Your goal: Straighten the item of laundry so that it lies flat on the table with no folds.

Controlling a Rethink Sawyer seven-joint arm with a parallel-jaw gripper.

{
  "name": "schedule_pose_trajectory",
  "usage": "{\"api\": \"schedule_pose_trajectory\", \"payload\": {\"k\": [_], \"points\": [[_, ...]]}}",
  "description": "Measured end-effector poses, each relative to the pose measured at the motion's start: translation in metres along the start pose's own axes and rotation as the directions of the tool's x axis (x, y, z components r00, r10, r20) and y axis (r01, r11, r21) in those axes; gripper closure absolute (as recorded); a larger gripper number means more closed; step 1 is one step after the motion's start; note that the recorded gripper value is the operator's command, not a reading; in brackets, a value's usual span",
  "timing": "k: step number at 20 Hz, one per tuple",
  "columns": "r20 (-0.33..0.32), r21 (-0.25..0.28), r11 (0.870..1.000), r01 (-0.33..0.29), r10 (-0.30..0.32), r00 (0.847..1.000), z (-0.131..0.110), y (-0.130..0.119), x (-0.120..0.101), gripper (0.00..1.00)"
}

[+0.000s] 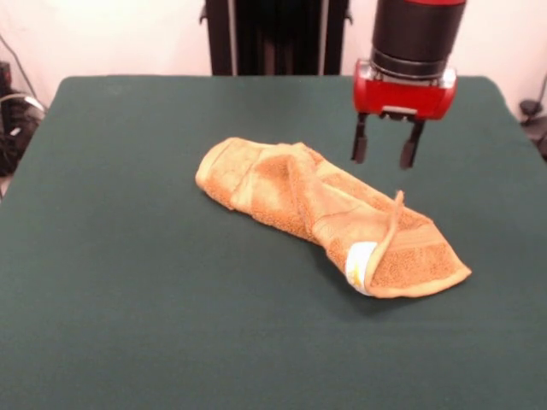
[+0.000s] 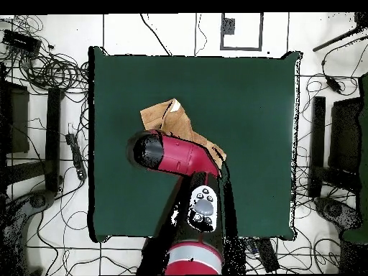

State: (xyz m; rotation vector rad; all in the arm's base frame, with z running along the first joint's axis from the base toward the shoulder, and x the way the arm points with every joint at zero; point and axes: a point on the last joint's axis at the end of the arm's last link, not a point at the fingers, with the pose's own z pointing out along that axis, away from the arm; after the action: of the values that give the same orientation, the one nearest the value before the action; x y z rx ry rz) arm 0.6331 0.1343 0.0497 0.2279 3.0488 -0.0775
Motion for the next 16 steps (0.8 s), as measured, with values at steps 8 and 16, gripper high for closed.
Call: {"api": "schedule_pose_trajectory", "payload": {"k": [8, 16], "points": [[0.04, 0.041, 0.998, 0.05, -0.051, 0.998, -0.017, -0.035, -0.011, 0.0], [0.071, 0.071, 0.995, 0.069, -0.074, 0.995, -0.032, -0.062, -0.02, 0.0]]}}
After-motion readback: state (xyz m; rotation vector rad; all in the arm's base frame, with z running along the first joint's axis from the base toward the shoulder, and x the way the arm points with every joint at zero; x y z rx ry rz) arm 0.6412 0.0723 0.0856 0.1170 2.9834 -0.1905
